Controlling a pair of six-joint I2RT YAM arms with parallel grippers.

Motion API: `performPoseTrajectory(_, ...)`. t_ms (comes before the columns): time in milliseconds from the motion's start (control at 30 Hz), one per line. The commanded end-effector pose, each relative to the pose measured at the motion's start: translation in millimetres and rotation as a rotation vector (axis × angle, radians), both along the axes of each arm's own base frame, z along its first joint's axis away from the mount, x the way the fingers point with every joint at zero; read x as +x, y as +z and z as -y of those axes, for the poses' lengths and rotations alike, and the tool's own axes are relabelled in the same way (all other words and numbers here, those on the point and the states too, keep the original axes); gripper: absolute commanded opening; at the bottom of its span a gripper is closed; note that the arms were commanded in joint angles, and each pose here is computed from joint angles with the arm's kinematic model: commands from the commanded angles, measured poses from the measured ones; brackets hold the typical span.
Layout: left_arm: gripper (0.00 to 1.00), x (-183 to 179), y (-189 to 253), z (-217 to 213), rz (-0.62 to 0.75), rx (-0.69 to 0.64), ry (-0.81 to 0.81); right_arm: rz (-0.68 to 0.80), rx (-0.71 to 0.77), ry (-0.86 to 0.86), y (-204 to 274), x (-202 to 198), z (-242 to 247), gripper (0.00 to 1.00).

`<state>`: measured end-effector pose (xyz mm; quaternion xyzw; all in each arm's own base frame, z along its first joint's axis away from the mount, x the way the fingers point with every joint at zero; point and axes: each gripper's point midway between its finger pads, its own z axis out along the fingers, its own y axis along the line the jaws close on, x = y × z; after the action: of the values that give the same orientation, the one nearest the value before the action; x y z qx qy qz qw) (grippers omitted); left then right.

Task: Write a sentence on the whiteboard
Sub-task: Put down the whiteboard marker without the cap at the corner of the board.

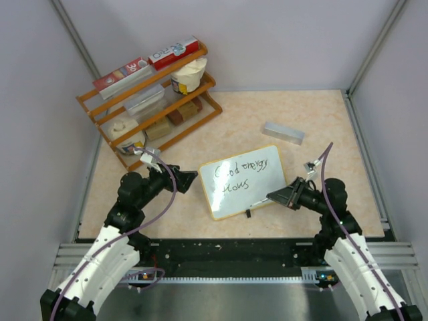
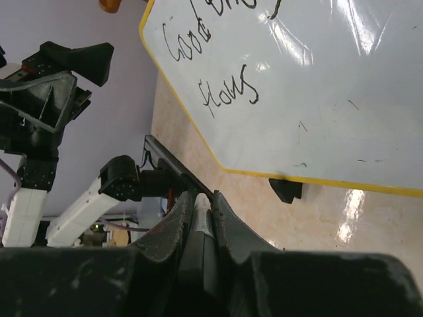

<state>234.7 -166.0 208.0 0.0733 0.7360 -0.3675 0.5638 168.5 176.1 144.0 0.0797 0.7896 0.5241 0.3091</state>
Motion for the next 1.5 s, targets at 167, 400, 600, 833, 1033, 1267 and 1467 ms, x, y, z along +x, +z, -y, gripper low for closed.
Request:
performPoseTrajectory(167, 0.99, 2.6, 25.1, 0.4, 0.054, -0.032, 0.008, -0.048, 0.107, 0.094, 0.4, -26.0, -5.9, 0.00)
performPoseTrajectory(400, 0.99, 6.6, 22.1, 1.9, 0.044, -0.028, 0.008, -0.172, -0.032, 0.025, -40.9, -36.5, 8.3, 0.00)
performPoseTrajectory(600, 0.99, 9.2, 23.7, 4.0, 0.050, -0.033, 0.002, -0.256, -0.111, -0.004, -70.8, -39.2, 16.4, 0.00)
performPoseTrajectory(833, 0.99, 9.9, 25.4, 3.6, 0.055, -0.028, 0.004, -0.273, -0.158, -0.047, -83.1, -35.3, 23.4, 0.03)
performPoseTrajectory(1033, 0.99, 9.4, 26.6, 3.2, 0.064, -0.027, 0.004, -0.301, -0.172, -0.071, -87.8, -33.5, 26.1, 0.10)
performPoseTrajectory(1267, 0.99, 9.2, 23.9, 2.7, 0.061, -0.021, 0.005, -0.316, -0.181, -0.083, -90.8, -32.6, 27.7, 0.17)
performPoseTrajectory(1467, 0.99, 9.9, 23.5, 2.1, 0.060, -0.019, 0.008, -0.326, -0.179, -0.088, -91.8, -33.0, 27.9, 0.21)
